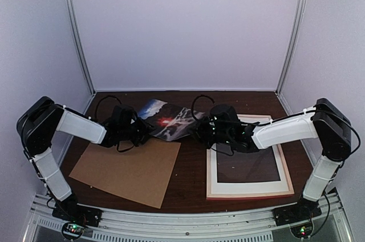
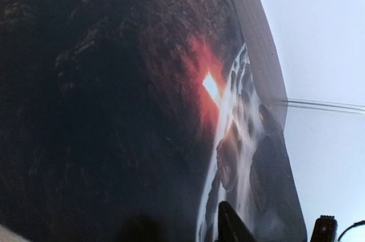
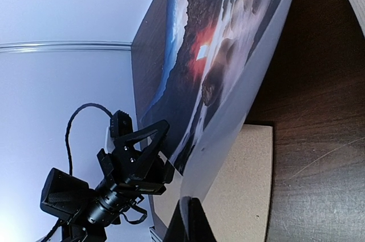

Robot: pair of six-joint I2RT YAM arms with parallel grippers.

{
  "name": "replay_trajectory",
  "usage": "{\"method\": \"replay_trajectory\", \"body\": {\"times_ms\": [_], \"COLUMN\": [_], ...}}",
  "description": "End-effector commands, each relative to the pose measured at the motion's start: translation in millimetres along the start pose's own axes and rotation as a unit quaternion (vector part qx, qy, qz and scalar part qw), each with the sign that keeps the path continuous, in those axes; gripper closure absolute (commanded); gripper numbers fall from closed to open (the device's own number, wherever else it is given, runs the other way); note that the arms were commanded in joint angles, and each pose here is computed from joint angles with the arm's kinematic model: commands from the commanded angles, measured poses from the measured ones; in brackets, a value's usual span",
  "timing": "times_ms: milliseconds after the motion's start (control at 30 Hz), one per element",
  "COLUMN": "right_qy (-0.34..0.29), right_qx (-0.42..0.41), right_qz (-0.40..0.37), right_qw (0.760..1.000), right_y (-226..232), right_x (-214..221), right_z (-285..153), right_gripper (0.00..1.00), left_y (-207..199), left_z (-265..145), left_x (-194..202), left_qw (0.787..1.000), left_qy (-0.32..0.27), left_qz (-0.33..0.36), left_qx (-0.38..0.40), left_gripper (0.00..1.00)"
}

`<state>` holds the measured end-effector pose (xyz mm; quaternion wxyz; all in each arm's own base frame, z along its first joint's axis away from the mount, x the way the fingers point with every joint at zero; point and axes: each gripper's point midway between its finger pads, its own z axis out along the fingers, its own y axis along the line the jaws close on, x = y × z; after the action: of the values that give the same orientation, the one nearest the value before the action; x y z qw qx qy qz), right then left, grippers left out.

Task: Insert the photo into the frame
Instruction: Pass from the right arm to the left

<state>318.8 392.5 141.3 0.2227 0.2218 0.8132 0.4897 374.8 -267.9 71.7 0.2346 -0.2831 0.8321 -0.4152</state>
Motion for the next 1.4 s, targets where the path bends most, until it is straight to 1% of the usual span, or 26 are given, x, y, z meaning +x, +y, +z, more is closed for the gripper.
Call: {"method": "replay_trajectory", "body": {"times_ms": [0, 100, 233, 367, 400, 500, 600, 767, 800, 867, 933, 1000, 1033, 1100, 1200, 1267, 1367], "right_qy": [0.023, 0.026, 0.033, 0.039, 0.042, 0.049, 0.049, 0.03, 0.025, 0.02, 0.012, 0.011, 0.012, 0.022, 0.06, 0.083, 0.095], "right_qx": [-0.005, -0.004, -0.003, -0.002, -0.001, 0.014, 0.053, 0.103, 0.106, 0.123, 0.138, 0.146, 0.14, 0.138, 0.137, 0.144, 0.135], "right_qz": [-0.01, -0.014, -0.019, -0.02, -0.02, -0.027, -0.045, -0.085, -0.098, -0.123, -0.155, -0.202, -0.23, -0.299, -0.399, -0.446, -0.498], "right_qw": [1.0, 1.0, 0.999, 0.999, 0.999, 0.998, 0.996, 0.991, 0.989, 0.985, 0.978, 0.968, 0.963, 0.944, 0.905, 0.88, 0.852], "right_y": [2, 2, 1, -1, -2, -7, -22, -36, -36, -37, -34, -25, -11, 13, 44, 56, 79], "right_x": [14, 18, 24, 28, 29, 31, 29, 16, 13, 8, 1, -6, -8, -11, -3, 5, 19], "right_z": [-9, -9, -8, -5, -4, -5, -11, -35, -40, -50, -61, -71, -75, -80, -80, -74, -71], "right_gripper": [1.0, 1.0, 0.99, 0.91, 0.88, 0.73, 0.57, 0.41, 0.36, 0.3, 0.25, 0.22, 0.2, 0.16, 0.14, 0.13, 0.12], "left_y": [-16, -16, -19, -22, -24, -30, -40, -64, -68, -80, -91, -100, -106, -111, -119, -123, -128], "left_z": [4, 5, 2, -2, -4, -11, -25, -59, -68, -84, -100, -115, -122, -134, -146, -151, -153], "left_x": [-11, -14, -19, -22, -23, -25, -31, -46, -46, -49, -50, -49, -49, -48, -49, -48, -52], "left_qw": [0.999, 0.999, 0.999, 0.999, 0.999, 0.998, 0.996, 0.984, 0.98, 0.971, 0.961, 0.95, 0.946, 0.941, 0.941, 0.944, 0.947], "left_qy": [-0.008, -0.01, -0.013, -0.016, -0.016, -0.014, -0.013, -0.001, 0.008, 0.015, 0.023, 0.032, 0.033, 0.042, 0.051, 0.057, 0.055], "left_qz": [0.007, 0.008, 0.013, 0.021, 0.027, 0.051, 0.088, 0.176, 0.201, 0.238, 0.277, 0.312, 0.323, 0.336, 0.332, 0.322, 0.313], "left_qx": [0.035, 0.038, 0.044, 0.044, 0.043, 0.038, 0.031, 0.019, 0.01, 0.011, 0.007, -0.001, -0.004, -0.014, -0.029, -0.035, -0.049], "left_gripper": [0.67, 0.76, 0.92, 1.0, 1.0, 1.0, 1.0, 1.0, 1.0, 1.0, 1.0, 1.0, 1.0, 1.0, 1.0, 1.0, 1.0]}}
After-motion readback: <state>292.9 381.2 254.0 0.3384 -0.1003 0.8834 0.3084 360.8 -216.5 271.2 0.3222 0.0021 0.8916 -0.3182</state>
